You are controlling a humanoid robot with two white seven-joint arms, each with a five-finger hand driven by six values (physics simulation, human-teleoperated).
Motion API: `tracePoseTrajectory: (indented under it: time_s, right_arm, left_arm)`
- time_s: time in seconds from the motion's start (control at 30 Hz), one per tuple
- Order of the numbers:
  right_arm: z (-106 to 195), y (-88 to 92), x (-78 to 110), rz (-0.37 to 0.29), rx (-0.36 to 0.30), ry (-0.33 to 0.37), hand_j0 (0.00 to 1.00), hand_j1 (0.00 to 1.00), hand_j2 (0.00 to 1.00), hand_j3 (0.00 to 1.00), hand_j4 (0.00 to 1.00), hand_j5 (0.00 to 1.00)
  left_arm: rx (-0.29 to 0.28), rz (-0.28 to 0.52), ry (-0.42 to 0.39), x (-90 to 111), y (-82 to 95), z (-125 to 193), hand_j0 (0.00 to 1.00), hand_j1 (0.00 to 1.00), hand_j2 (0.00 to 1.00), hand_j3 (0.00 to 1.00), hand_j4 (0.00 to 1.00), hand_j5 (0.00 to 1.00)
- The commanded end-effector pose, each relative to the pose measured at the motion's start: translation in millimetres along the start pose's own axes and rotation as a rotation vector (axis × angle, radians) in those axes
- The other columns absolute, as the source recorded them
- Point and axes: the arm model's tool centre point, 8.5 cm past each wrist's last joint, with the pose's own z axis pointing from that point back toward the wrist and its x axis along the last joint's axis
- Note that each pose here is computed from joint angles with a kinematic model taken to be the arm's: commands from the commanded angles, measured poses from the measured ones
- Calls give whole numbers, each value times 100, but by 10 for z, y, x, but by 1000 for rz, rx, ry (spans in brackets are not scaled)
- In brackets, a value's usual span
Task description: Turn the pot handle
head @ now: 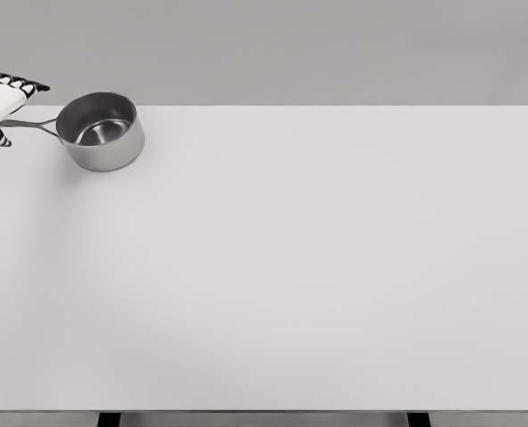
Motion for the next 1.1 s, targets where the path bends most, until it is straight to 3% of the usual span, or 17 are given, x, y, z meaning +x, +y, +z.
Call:
tracePoseTrajectory:
  time_s: [0.0,0.1,0.2,0.43,0.57,0.6,0.7,0.8,0.87,0.93,1.07]
  right_arm:
    - [0,0,0,-1,0,0,100,100,100,100,100,100]
    - [0,0,0,-1,0,0,100,100,100,100,100,100]
    - [0,0,0,-1,0,0,100,100,100,100,100,100]
    - [0,0,0,-1,0,0,100,100,100,100,100,100]
    - [0,0,0,-1,0,0,100,100,100,100,100,100]
    - [0,0,0,1,0,0,100,100,100,100,100,100]
    - [0,0,0,-1,0,0,100,100,100,100,100,100]
    - [0,0,0,-1,0,0,100,100,100,100,100,100]
    - [0,0,0,-1,0,0,100,100,100,100,100,100]
    - [0,0,0,-1,0,0,100,100,100,100,100,100]
    - [0,0,0,-1,0,0,100,100,100,100,100,100]
  left_arm:
    - [17,7,1,-9,41,6,100,100,100,100,100,100]
    - [88,-32,-16,45,302,5,100,100,100,100,100,100]
    - [142,-24,-24,51,445,38,100,100,100,100,100,100]
    - [213,-95,-90,191,484,367,100,100,100,100,100,100]
    - [264,-103,-189,466,432,627,100,100,100,100,100,100]
    - [280,-113,-209,484,471,732,100,100,100,100,100,100]
    - [350,-107,-339,791,567,1070,100,100,100,100,100,100]
    - [370,-113,-465,1274,443,1292,100,100,100,100,100,100]
    - [401,-47,-488,1329,436,1344,100,100,100,100,100,100]
    - [427,82,-486,1329,331,1392,100,100,100,100,100,100]
    - [385,95,-485,1360,158,1403,100,100,100,100,100,100]
